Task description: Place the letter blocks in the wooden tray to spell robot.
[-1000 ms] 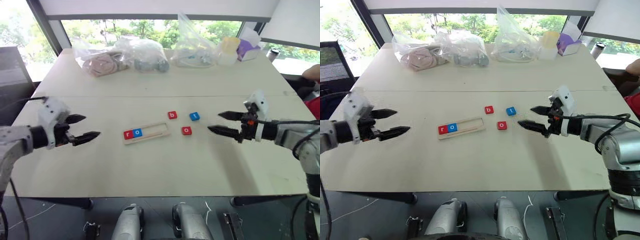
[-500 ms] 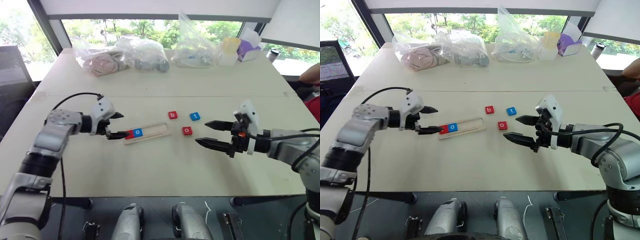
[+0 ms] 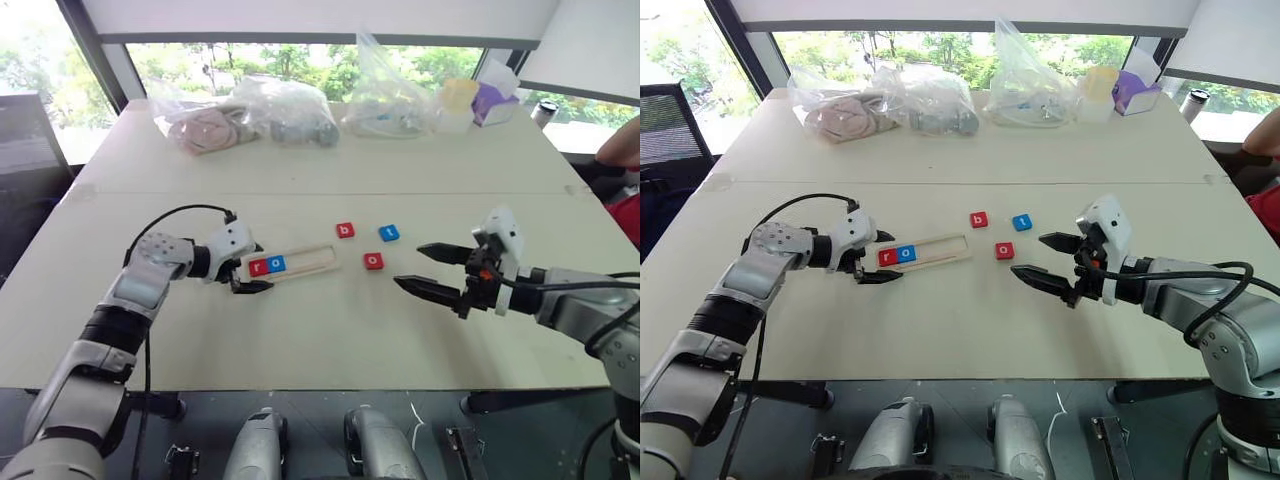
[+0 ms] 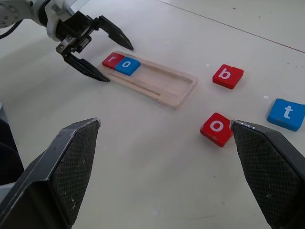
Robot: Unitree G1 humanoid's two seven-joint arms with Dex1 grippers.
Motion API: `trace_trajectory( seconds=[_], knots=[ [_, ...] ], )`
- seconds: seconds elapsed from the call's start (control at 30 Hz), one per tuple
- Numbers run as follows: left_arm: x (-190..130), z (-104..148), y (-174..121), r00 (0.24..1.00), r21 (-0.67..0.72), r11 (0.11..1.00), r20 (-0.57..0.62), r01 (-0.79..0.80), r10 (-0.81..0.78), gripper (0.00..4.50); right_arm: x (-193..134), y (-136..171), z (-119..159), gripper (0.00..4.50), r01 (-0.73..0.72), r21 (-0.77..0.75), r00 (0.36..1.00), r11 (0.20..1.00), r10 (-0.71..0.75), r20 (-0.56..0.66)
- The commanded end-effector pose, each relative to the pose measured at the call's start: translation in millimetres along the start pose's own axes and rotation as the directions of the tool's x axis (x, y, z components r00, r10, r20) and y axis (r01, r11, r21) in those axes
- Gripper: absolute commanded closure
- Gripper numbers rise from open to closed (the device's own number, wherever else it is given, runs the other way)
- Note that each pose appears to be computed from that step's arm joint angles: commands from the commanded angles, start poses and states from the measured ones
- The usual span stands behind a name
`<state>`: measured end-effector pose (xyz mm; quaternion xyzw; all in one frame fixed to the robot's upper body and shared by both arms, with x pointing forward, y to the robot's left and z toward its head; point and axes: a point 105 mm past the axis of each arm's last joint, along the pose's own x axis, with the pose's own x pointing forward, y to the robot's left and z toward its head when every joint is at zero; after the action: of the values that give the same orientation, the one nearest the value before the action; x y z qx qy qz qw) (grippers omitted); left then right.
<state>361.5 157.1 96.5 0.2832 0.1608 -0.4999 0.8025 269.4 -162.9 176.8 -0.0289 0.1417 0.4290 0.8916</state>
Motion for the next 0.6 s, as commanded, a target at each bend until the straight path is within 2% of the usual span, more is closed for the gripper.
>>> trace_trajectory(
  seconds=[0.03,0.1,0.13,0.2,0.27,0.37,0.43,0.5,0.6],
  knots=[
    [4.8,-29.9,-9.5,0.994,-0.040,0.999,-0.108,0.017,-0.021,0.08,-2.4,3.5,11.7,0.00,0.003,-0.048,0.999,0.999,0.000,0.044],
    [4.3,-34.0,-13.7,0.992,-0.069,0.997,-0.114,0.041,-0.048,0.08,-2.5,1.6,12.3,0.00,0.010,-0.050,0.999,0.999,-0.007,0.045],
    [3.5,-36.6,-15.2,0.991,-0.083,0.995,-0.120,0.049,-0.058,0.60,-2.8,0.3,12.8,0.00,0.014,-0.052,0.999,0.999,-0.011,0.046],
    [1.3,-41.2,-14.4,0.989,-0.094,0.995,-0.136,0.043,-0.055,1.26,-3.0,-2.1,14.0,0.00,0.021,-0.055,0.999,0.998,-0.018,0.049],
    [0.0,-42.8,-10.6,0.989,-0.098,0.995,-0.140,0.023,-0.037,1.56,-3.1,-3.4,14.5,0.00,0.025,-0.057,0.998,0.998,-0.022,0.050],
    [-0.7,-40.4,-3.1,0.991,-0.079,0.997,-0.131,0.005,-0.015,1.56,-3.3,-4.6,14.7,0.00,0.030,-0.059,0.998,0.998,-0.027,0.052],
    [0.0,-30.0,3.0,0.996,-0.040,0.999,-0.089,0.018,-0.022,1.56,-3.0,-6.0,14.8,0.00,0.035,-0.058,0.998,0.998,-0.031,0.055],
    [2.7,-13.8,4.6,0.995,0.049,0.995,-0.047,0.087,-0.085,1.56,-2.5,-7.4,13.8,0.00,0.039,-0.055,0.998,0.998,-0.036,0.055],
    [9.1,-6.1,5.7,0.984,0.213,0.963,-0.097,0.167,-0.149,1.56,-2.4,-8.6,12.7,0.00,0.044,-0.054,0.998,0.998,-0.041,0.054]
  ],
)
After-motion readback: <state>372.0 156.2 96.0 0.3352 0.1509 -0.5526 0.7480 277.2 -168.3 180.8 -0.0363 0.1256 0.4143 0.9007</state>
